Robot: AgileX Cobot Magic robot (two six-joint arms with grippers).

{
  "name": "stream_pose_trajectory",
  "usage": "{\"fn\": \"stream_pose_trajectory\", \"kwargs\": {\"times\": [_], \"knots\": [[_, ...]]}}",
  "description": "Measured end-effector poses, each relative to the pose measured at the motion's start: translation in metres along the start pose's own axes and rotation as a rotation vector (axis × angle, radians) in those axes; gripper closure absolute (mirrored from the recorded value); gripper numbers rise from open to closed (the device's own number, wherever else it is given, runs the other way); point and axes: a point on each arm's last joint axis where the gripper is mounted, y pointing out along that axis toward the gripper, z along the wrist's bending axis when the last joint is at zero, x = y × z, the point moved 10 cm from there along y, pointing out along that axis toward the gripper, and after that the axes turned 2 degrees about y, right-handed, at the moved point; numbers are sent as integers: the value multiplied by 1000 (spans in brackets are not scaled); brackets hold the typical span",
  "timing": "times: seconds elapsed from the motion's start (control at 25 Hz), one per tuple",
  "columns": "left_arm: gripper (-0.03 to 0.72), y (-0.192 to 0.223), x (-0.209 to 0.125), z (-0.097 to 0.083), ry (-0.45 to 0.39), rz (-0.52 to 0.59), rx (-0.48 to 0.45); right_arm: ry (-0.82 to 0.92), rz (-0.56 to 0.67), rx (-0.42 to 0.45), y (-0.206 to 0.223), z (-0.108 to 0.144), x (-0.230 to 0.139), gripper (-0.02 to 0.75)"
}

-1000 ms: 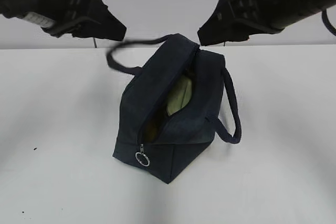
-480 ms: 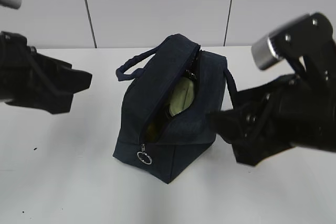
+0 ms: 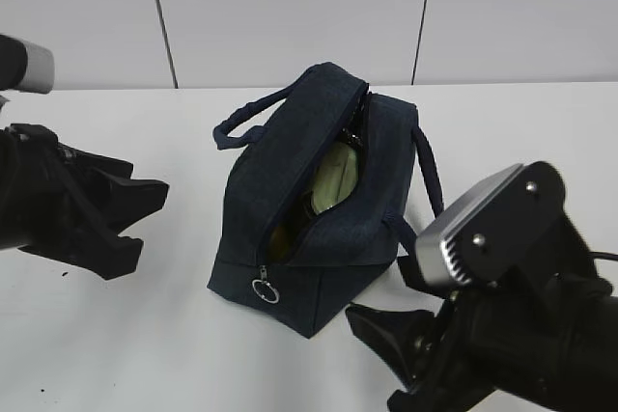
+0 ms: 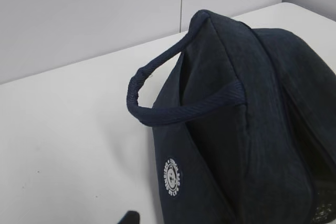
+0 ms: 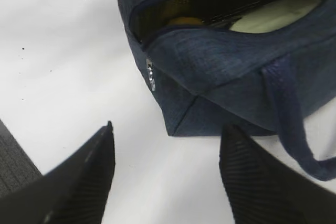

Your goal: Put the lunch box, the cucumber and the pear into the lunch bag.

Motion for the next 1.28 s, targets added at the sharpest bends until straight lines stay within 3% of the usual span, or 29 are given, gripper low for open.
{"fn": "stream_pose_trajectory", "kwargs": {"times": [0.36, 0.6, 1.28], "knots": [[414, 0, 0, 0, -28, -2, 2, -7, 15, 24, 64, 19, -30, 325], [414, 0, 0, 0, -42, -2, 2, 16, 3, -17, 107, 18, -40, 370], [435, 0, 1, 2, -68, -6, 9, 26, -17, -39, 144, 20, -42, 373]]}}
